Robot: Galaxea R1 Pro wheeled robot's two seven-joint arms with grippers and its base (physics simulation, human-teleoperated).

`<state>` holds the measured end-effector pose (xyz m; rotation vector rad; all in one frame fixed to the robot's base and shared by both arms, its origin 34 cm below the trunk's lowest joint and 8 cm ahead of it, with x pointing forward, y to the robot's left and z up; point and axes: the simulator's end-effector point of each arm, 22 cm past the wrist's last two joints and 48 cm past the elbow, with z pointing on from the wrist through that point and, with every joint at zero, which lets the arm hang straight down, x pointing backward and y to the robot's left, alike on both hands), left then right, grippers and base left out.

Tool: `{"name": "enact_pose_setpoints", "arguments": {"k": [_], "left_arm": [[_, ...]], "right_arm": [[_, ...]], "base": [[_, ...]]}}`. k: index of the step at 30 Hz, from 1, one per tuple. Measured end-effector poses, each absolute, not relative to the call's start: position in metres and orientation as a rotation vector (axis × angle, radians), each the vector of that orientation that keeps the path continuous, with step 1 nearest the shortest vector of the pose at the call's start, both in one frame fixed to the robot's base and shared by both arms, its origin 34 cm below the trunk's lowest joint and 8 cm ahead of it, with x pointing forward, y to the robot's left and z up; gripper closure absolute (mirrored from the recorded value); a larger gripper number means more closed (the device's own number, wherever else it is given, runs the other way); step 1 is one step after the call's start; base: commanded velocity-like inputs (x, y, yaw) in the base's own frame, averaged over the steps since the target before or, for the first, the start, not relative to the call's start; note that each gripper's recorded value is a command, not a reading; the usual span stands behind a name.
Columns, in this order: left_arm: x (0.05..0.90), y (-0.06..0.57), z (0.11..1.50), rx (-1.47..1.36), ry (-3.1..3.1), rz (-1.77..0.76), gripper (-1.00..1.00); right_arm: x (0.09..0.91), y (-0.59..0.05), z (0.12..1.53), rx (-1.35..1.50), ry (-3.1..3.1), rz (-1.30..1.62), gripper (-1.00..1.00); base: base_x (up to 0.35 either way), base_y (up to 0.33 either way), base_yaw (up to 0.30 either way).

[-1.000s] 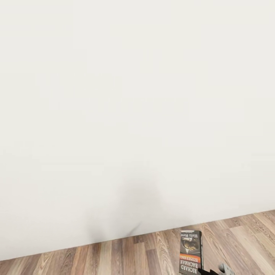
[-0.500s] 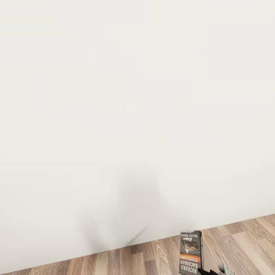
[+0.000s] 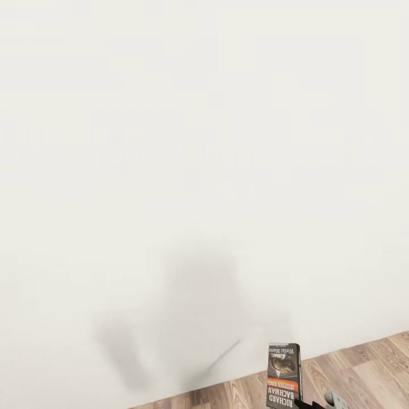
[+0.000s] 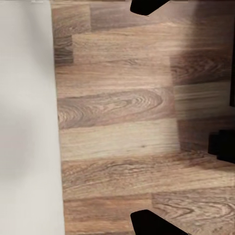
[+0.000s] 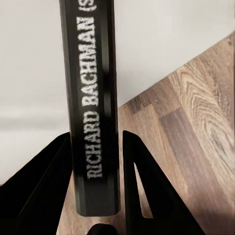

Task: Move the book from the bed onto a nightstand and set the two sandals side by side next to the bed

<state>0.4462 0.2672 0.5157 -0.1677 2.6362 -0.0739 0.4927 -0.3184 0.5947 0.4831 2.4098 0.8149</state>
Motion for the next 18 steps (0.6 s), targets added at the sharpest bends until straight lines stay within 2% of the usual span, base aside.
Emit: {"name": "enact_pose_setpoints", "arguments": {"k": [6, 18], "left_arm": [[0.4463, 0.2671, 0.5155, -0.167, 2.636, -0.074, -1.00], [0.4463, 0.2671, 0.5154, -0.168, 2.637, -0.074, -1.00]], "right_arm": [[0.4929, -0.3186, 0.5945, 0.484, 2.410, 0.815, 1.00], [0.4927, -0.3184, 0.5942, 0.483, 2.411, 0.815, 1.00]], "base": [[0.253, 0.000, -0.261], [0.015, 0.000, -0.288]]}}
